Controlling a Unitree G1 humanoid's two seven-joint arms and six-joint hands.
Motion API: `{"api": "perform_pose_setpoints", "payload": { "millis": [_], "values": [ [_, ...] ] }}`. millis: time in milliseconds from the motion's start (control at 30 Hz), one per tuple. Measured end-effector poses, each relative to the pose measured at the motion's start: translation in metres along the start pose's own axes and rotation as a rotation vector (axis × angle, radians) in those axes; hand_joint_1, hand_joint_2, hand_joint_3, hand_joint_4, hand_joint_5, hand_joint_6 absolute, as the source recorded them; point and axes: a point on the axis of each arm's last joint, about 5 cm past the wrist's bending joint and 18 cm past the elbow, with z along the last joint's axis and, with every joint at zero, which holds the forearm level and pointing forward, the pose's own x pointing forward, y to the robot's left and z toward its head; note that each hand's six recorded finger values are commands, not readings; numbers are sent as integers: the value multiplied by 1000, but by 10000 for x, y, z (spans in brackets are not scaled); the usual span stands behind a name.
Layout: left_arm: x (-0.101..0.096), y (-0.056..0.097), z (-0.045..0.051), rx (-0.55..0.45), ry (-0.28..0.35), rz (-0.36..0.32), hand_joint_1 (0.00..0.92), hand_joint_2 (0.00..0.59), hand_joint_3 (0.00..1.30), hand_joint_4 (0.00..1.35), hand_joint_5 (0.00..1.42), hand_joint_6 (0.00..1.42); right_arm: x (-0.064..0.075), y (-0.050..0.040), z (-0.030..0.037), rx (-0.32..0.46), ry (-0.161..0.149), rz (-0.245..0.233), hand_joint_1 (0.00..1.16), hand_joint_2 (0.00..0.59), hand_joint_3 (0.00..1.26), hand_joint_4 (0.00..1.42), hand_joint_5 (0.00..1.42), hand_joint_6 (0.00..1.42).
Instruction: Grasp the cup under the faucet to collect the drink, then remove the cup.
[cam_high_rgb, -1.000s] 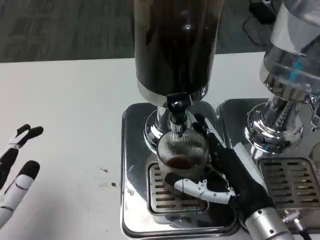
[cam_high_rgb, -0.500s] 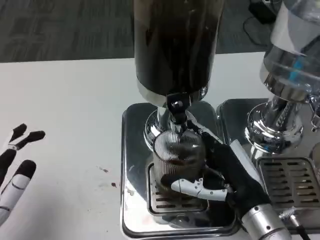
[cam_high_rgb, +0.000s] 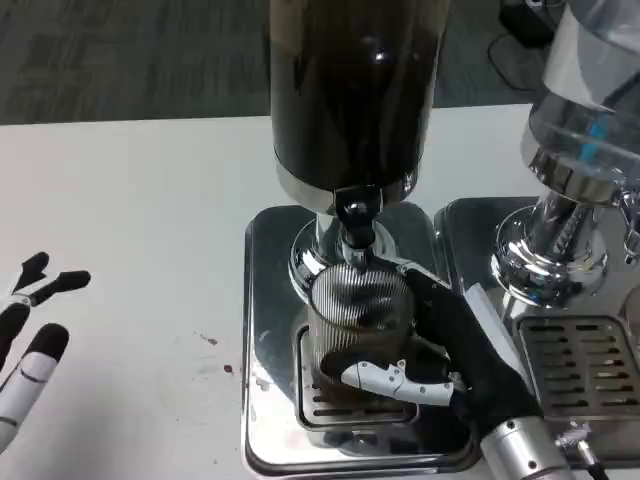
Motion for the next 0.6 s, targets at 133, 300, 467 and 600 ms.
{"api": "perform_pose_setpoints", "payload": {
  "millis": [133,300,467,600],
  "values": [
    [7,9,3,3,-2,-1,0,220,278,0,36,0,-13,13,-1,-16,-8,-33,929,150,393,506,686,902],
    [63,25,17,8,-21,1,0,220,280,0,36,0,-22,19,-5,-21,-6,-52,936,142,437,542,738,964],
    [108,25,13,7,-29,-4,0,220,281,0,36,0,-32,46,-5,-26,-6,-78,940,136,453,559,763,1000],
    [122,4,0,-1,-25,-21,0,220,281,0,36,0,-44,65,-7,-30,-5,-99,940,136,464,572,793,1051]
  ]
}}
